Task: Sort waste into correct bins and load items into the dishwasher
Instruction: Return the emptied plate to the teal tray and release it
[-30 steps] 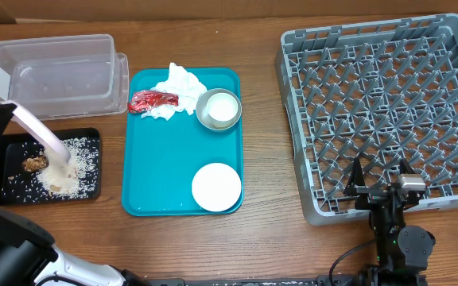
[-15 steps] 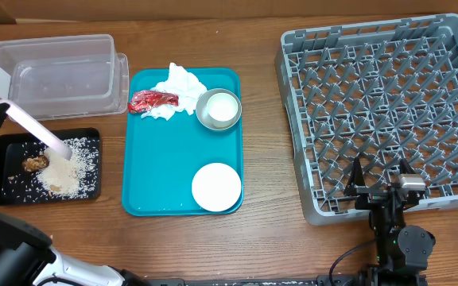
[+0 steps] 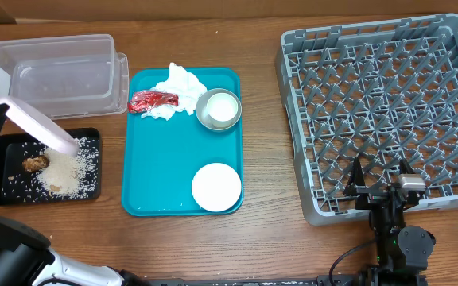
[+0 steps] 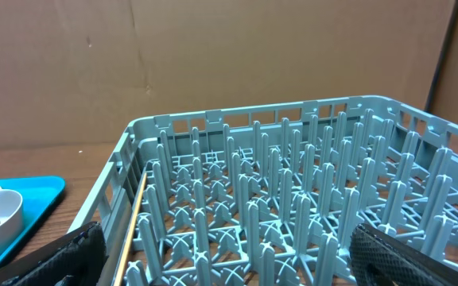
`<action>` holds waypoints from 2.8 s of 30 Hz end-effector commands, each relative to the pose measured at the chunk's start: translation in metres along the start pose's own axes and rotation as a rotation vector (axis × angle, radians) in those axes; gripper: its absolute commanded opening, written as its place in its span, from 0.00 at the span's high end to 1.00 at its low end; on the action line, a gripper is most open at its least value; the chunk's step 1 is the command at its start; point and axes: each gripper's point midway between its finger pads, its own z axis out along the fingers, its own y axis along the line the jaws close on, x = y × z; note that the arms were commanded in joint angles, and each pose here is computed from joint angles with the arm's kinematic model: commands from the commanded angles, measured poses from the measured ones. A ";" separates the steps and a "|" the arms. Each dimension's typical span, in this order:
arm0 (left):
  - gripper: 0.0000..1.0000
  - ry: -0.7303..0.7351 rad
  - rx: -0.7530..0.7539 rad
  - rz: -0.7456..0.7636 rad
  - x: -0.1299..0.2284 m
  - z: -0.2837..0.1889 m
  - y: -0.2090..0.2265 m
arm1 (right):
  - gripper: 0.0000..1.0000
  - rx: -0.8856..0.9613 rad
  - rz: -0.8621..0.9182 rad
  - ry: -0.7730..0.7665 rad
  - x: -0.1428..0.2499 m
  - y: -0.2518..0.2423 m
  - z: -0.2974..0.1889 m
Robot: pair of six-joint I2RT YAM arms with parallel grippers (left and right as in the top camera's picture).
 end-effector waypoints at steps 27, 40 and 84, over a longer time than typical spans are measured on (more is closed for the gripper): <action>0.96 0.006 0.017 0.240 0.022 0.007 -0.035 | 0.00 0.009 -0.001 -0.002 0.002 -0.002 0.000; 0.96 0.155 -0.536 0.694 0.143 0.072 -0.027 | 0.00 0.009 -0.001 -0.002 0.002 -0.002 0.000; 0.73 0.428 -1.306 0.823 0.238 0.259 0.179 | 0.00 0.009 -0.001 -0.002 0.002 -0.002 0.000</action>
